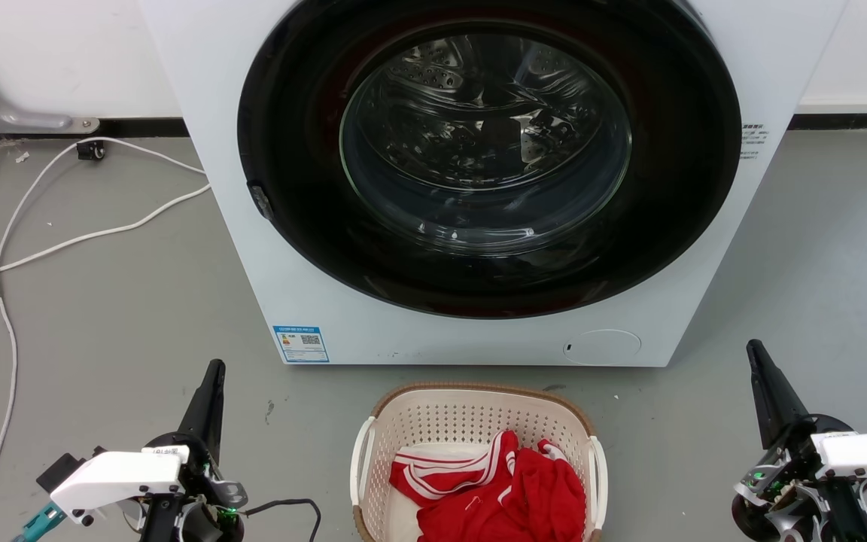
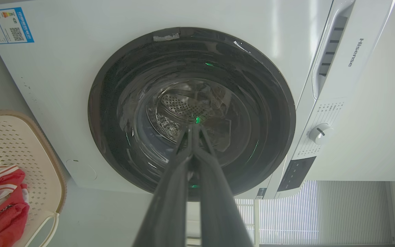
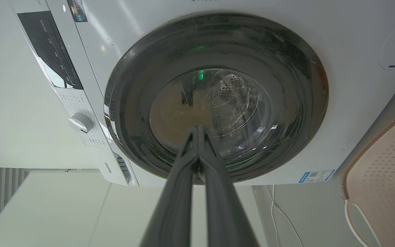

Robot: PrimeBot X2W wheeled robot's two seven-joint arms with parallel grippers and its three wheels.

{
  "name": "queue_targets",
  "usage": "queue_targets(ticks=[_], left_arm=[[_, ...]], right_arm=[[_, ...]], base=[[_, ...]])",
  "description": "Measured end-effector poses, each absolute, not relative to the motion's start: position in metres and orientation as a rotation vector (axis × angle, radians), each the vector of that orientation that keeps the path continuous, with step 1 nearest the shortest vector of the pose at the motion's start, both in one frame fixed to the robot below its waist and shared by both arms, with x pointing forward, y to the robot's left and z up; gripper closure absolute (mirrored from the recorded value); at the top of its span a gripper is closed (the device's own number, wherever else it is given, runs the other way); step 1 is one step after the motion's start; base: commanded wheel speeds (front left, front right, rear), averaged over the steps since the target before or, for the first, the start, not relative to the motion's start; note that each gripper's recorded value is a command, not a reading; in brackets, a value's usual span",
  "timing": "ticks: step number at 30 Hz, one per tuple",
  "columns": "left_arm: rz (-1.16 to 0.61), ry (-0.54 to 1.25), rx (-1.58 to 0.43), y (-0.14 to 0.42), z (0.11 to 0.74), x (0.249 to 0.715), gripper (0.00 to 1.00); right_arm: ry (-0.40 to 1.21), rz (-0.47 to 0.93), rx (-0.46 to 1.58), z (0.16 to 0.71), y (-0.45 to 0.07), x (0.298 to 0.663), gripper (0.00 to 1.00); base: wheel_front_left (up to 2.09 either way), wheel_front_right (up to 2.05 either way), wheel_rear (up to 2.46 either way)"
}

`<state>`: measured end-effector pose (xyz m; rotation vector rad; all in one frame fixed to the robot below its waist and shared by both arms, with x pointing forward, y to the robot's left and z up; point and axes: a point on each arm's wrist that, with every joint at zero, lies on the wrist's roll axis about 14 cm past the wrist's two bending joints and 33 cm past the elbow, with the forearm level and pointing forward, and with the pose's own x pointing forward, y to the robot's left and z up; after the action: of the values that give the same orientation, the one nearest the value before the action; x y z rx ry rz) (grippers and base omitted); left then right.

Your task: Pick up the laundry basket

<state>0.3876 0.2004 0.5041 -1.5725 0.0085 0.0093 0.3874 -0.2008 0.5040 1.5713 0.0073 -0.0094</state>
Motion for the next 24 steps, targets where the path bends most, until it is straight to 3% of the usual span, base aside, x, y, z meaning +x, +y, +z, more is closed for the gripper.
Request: queue_targets(ticks=[24], left_arm=[[0.011, 0.007, -1.574, 0.2006, 0.504, 0.3876, 1.0]], right_arm=[[0.007, -0.009, 1.571, 0.504, -0.2008, 0.3874, 1.0]], base=[[0.0, 0.0, 0.0]])
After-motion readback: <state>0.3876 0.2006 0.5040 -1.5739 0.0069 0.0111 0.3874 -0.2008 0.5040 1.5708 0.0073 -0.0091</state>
